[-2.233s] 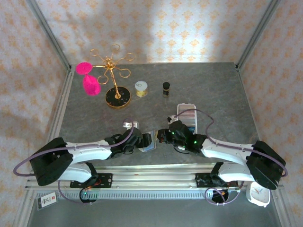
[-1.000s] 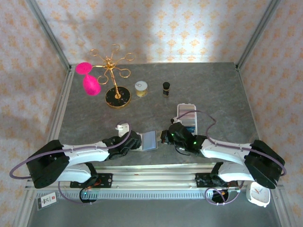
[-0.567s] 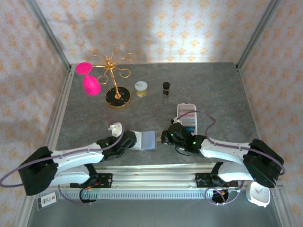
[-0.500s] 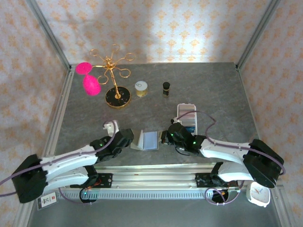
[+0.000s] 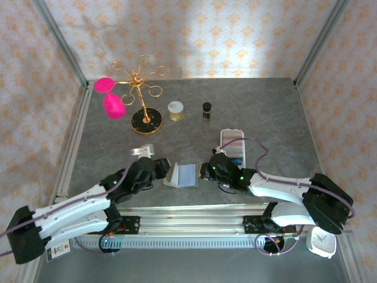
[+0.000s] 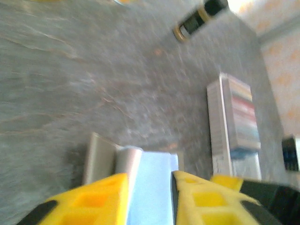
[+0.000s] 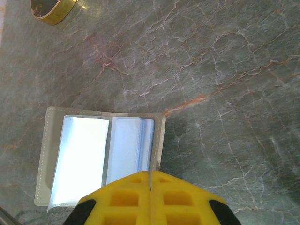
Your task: Put the credit cards into the card holder
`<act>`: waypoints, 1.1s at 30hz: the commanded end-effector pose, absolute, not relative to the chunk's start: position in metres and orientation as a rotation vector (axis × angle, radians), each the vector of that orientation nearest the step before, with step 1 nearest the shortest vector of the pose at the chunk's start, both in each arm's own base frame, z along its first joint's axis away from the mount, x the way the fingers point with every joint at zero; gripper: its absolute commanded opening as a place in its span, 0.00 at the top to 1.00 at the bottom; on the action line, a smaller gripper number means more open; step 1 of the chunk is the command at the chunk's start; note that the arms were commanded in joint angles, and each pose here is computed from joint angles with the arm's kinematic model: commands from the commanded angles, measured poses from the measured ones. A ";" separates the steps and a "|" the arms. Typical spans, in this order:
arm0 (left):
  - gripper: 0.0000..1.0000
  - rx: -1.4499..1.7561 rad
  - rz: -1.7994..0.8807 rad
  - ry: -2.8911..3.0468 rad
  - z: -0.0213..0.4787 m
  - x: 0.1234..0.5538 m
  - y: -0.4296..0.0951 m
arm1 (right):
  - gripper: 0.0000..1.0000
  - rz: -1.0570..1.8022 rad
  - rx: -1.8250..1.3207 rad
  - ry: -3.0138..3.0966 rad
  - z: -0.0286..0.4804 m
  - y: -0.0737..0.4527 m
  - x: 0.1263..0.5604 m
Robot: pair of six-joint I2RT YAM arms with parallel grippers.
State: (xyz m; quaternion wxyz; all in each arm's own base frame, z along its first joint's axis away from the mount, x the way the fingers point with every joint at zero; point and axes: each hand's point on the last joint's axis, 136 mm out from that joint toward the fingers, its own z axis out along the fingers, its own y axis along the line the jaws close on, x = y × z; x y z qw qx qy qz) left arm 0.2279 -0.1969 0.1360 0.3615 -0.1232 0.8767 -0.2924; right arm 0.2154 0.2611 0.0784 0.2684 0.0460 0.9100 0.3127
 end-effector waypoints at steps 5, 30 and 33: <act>0.90 -0.080 -0.709 2.424 0.106 0.232 -0.251 | 1.00 0.856 0.127 2.434 0.086 0.265 0.219; 0.91 -0.273 -0.242 2.592 -0.012 0.216 -0.178 | 1.00 0.657 0.188 2.496 0.052 0.246 0.224; 0.91 -0.270 -0.269 2.596 -0.011 0.215 -0.181 | 1.00 0.670 0.169 2.491 0.059 0.248 0.224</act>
